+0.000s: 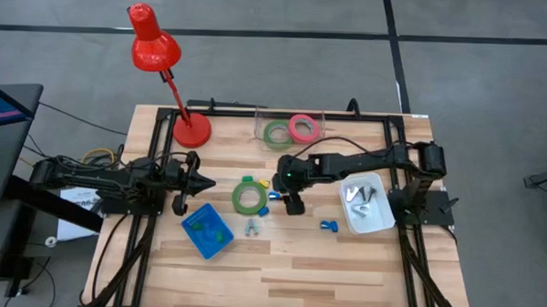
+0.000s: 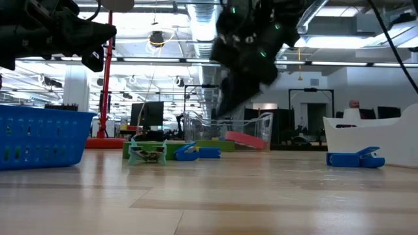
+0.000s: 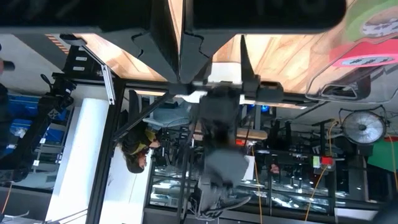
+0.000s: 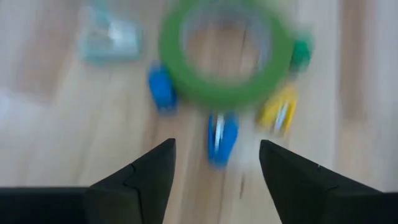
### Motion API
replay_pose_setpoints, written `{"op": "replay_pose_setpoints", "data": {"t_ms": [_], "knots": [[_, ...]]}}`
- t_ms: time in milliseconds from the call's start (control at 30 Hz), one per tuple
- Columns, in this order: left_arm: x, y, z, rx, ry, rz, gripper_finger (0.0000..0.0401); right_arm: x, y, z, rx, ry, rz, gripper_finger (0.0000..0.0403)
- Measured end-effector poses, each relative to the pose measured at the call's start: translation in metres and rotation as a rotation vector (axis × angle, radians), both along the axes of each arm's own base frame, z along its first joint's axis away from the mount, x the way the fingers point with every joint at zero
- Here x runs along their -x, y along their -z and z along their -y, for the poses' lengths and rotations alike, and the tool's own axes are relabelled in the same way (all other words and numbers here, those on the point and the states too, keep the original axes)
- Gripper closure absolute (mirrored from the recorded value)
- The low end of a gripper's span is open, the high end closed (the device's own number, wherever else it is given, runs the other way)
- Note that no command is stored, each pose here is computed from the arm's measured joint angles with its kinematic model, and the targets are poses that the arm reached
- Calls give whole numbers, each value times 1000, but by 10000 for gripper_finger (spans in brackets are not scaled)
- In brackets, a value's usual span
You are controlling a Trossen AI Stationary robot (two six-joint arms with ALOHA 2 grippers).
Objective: Pick and place Stapler, Stapler remover, tape
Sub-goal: Put the top blue stapler into the blue bin
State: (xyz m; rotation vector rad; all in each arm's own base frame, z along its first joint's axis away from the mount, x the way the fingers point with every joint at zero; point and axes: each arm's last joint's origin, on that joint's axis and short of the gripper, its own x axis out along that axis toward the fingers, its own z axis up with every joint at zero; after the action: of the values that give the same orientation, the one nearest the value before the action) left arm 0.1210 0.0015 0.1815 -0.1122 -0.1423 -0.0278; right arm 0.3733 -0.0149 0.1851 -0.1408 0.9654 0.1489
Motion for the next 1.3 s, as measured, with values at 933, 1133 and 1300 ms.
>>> {"op": "replay_pose_setpoints", "data": {"t_ms": [933,1133,1300], "knots": [[0,0,0,0,0,0,393,-16,15,5,3,22,-20,127],[0,0,0,0,0,-1,393,-18,31,4,6,6,-90,127],[0,0,0,0,0,0,393,-28,42,4,7,4,-107,127]]}}
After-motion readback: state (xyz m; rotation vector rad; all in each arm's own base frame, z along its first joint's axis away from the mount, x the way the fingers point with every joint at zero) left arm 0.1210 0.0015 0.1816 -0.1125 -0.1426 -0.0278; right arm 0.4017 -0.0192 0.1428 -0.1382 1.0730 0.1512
